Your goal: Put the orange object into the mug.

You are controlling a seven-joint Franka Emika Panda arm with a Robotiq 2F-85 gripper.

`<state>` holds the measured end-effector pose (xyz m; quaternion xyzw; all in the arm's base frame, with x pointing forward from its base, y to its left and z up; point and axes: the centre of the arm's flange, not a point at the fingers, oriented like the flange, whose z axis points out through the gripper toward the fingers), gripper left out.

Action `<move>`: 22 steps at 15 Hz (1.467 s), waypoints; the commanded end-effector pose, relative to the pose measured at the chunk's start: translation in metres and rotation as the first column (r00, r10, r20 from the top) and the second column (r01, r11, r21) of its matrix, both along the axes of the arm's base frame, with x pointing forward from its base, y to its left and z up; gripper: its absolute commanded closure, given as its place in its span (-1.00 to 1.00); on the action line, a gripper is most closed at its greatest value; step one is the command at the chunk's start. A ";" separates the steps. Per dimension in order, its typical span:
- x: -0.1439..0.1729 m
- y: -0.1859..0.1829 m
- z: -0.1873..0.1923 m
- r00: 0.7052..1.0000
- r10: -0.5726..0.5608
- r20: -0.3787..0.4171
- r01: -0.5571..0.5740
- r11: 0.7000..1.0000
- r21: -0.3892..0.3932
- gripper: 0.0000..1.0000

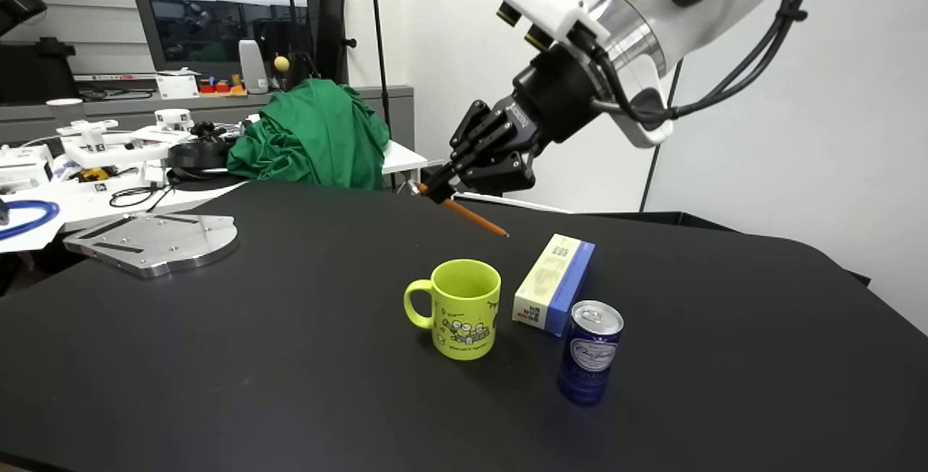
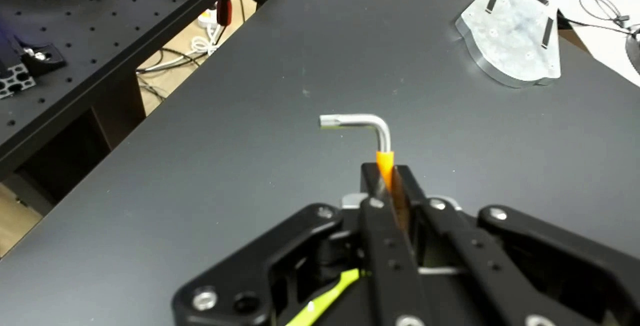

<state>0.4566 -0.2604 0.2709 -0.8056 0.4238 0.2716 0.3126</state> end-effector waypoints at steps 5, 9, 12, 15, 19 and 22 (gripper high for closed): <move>0.025 0.001 -0.042 0.994 -0.084 -0.071 0.094 0.985 0.142 0.95; 0.025 0.000 -0.058 0.990 -0.109 -0.095 0.123 0.979 0.163 0.95; 0.021 -0.004 -0.073 0.984 -0.129 -0.120 0.149 0.973 0.175 0.95; 0.018 -0.006 -0.084 0.981 -0.138 -0.140 0.162 0.970 0.182 0.95; 0.016 -0.005 -0.093 0.979 -0.133 -0.152 0.160 0.971 0.179 0.95; 0.018 0.002 -0.085 0.984 -0.119 -0.130 0.139 0.978 0.153 0.17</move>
